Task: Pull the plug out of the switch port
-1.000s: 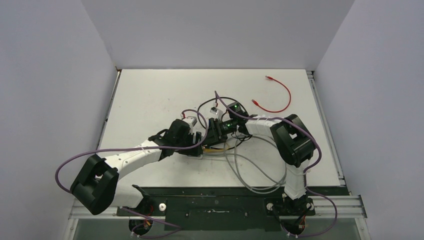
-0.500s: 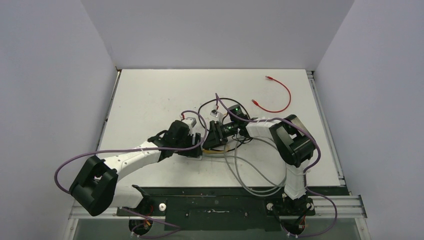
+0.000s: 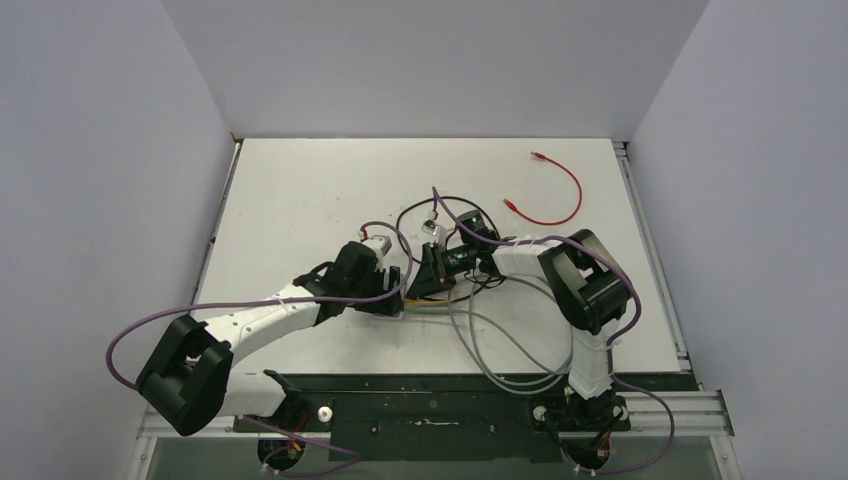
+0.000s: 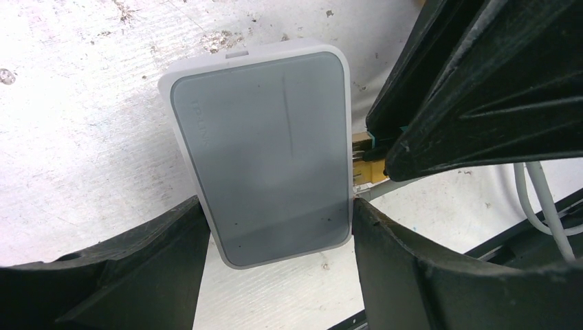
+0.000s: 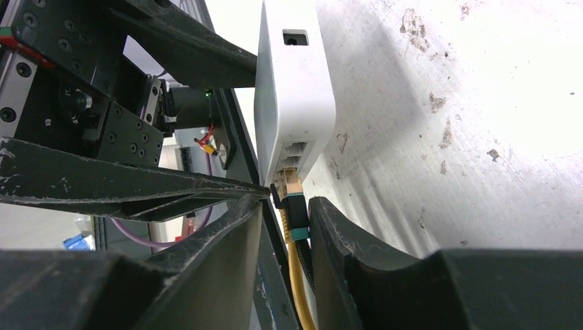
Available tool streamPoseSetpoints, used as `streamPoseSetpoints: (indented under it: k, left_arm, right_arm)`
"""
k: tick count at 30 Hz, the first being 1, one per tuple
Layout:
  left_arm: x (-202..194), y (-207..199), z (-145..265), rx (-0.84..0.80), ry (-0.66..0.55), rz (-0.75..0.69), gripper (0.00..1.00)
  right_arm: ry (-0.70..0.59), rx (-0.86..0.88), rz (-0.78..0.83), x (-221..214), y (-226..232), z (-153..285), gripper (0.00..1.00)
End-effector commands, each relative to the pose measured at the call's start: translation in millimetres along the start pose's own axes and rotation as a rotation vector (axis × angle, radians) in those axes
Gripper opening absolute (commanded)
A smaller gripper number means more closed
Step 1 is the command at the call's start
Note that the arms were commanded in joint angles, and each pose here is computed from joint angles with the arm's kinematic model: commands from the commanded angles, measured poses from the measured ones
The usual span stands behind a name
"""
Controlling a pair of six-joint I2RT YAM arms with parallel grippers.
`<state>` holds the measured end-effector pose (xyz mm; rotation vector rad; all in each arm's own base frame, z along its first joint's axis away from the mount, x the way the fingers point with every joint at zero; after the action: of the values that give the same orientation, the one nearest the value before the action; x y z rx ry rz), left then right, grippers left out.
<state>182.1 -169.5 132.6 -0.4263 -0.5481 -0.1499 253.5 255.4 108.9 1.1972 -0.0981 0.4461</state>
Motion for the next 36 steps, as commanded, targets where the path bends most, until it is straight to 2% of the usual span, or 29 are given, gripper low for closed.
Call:
streamPoseSetpoints:
  k: [1,5,9,12,15,17,19,23,26,29,33,36]
  left_arm:
    - [16.7,-9.0,5.8,-0.048,-0.094,0.016,0.37]
    - [16.7,-9.0,5.7,-0.049,-0.094,0.016,0.37]
    - [16.8,-9.0,5.7,-0.048,-0.094,0.016,0.37]
    - [17.0,-9.2,5.4,-0.049,-0.095,0.016,0.37]
    - [17.0,-9.2,5.4,-0.048,-0.094,0.015,0.37]
    - [16.7,-9.0,5.4,-0.048,-0.093,0.014,0.37]
    - [17.1,-9.0,5.5,-0.049,-0.094,0.014,0.37]
    - [17.1,-8.9,5.6,-0.049,-0.092,0.014,0.37]
    - [17.6,-9.1,5.8,-0.049,-0.092,0.012,0.37]
    - [17.9,-9.2,5.9,-0.048,-0.090,0.010,0.37]
    - [18.3,-9.1,6.1,-0.048,-0.090,0.011,0.37]
    - [17.9,-9.1,6.6,-0.049,-0.088,0.011,0.37]
  right_arm:
    - [0.001,0.030,0.038,4.2,3.3,-3.5,0.38]
    - [0.000,0.021,0.037,6.4,2.7,-5.6,0.54]
    - [-0.014,0.022,0.048,10.5,4.5,-6.0,0.61]
    - [-0.009,0.024,0.045,10.7,3.6,-7.5,0.57]
    - [-0.010,0.025,0.039,11.1,2.2,-8.3,0.38]
    - [-0.011,0.021,0.035,11.0,1.2,-8.7,0.32]
    - [-0.011,0.017,0.030,10.7,0.2,-9.2,0.32]
    - [-0.011,0.011,0.026,10.5,-0.7,-10.7,0.49]
    - [-0.017,0.015,0.025,11.3,-0.4,-11.0,0.54]
    - [-0.024,0.030,0.022,12.4,0.6,-11.8,0.51]
    - [-0.037,0.050,0.013,13.3,1.0,-13.0,0.34]
    - [-0.045,0.064,0.008,13.5,1.9,-13.4,0.43]
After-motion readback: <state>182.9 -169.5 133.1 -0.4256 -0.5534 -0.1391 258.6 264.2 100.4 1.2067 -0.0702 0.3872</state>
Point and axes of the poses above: each gripper's point midway between its finger pads, its own z axis back along the fingers, its own y axis along the line the jaws close on, x = y × z, the point moved 10 cm from there along z, back along the fingers, and after that the axes turned 3 degrees about z, right-handed, at the moved point
